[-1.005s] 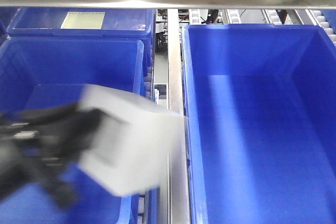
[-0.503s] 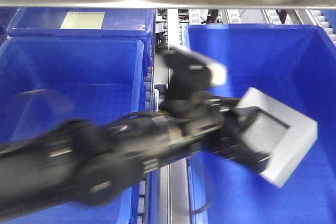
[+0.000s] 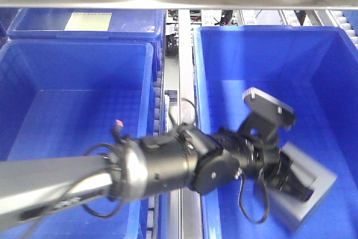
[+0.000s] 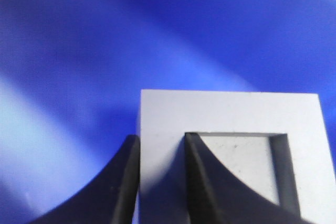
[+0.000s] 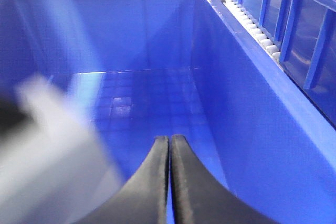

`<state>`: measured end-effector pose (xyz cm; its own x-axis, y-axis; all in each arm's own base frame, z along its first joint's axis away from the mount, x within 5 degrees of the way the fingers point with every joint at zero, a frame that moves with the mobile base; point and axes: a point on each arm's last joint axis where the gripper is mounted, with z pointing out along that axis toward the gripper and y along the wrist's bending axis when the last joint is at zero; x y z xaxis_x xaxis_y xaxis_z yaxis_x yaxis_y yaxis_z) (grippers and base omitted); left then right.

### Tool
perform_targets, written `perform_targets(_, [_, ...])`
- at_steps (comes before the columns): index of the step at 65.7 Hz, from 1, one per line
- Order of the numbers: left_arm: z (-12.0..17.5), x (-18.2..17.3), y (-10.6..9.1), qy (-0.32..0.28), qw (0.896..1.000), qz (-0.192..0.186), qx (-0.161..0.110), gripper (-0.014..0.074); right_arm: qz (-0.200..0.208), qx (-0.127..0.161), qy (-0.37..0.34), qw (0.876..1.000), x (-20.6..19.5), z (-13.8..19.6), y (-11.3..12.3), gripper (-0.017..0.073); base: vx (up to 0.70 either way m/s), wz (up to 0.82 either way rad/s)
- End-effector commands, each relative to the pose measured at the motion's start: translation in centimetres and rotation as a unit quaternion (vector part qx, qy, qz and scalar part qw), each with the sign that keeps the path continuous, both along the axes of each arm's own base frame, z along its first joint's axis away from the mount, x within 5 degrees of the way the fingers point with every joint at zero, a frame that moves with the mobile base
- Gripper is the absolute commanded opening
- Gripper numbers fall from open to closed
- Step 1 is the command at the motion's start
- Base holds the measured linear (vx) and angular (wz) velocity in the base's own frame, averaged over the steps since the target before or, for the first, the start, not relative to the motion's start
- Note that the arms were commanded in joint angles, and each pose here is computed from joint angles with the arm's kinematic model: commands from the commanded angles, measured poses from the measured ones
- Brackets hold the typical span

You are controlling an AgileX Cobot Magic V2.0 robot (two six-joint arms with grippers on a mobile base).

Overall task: Sort gray base to blue bin
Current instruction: 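Swing the left arm over the farther blue bin, then lower the block and open the left gripper into the bin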

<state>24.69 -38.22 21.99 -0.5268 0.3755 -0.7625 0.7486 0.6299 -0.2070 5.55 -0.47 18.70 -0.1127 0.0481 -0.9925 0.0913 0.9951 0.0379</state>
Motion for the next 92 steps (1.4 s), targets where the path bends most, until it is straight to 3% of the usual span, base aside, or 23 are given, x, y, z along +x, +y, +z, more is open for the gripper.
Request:
perform_targets(1, [3.3, 0.2, -0.4, -0.035, 0.998, 0.003, -0.054, 0.0069, 0.000, -0.009, -0.022, 1.000, 0.0, 0.4, 0.0, -0.0005, 0.00, 0.00])
perform_targets(10, [2.2, 0.2, -0.6, -0.023, 0.999, 0.001, -0.037, 0.0143, 0.000, -0.009, -0.022, 1.000, 0.0, 0.4, 0.0, -0.0005, 0.00, 0.00])
perform_targets(30, [2.3, 0.2, -0.6, -0.024, 0.999, 0.001, -0.037, 0.0400, 0.000, -0.009, -0.022, 1.000, 0.0, 0.4, 0.0, -0.0005, 0.00, 0.00])
perform_targets(43, [3.3, -0.1, -0.2, -0.023, 0.999, -0.002, -0.037, 0.0449, 0.000, -0.009, -0.022, 1.000, 0.0, 0.4, 0.0, -0.0005, 0.00, 0.00])
perform_targets(49, [4.3, -0.5, 0.3, -0.021, 0.999, -0.008, -0.030, 0.0401, 0.000, -0.009, -0.022, 1.000, 0.0, 0.4, 0.0, -0.0005, 0.00, 0.00])
perform_targets(60, [6.3, -1.6, 1.8, -0.057, 0.998, -0.034, -0.022, -0.0010, 0.000, -0.009, -0.022, 1.000, 0.0, 0.4, 0.0, -0.0005, 0.00, 0.00])
perform_targets(75, [8.6, -3.7, 5.4, -0.089, 0.994, -0.023, -0.062, -0.0008, 0.000, -0.009, -0.022, 1.000, 0.0, 0.4, 0.0, -0.0005, 0.00, 0.00])
perform_targets(92, [10.7, -7.7, 11.8, -0.114, 0.988, -0.014, -0.100, -0.0008, 0.000, -0.009, -0.022, 1.000, 0.0, 0.4, 0.0, -0.0005, 0.00, 0.00])
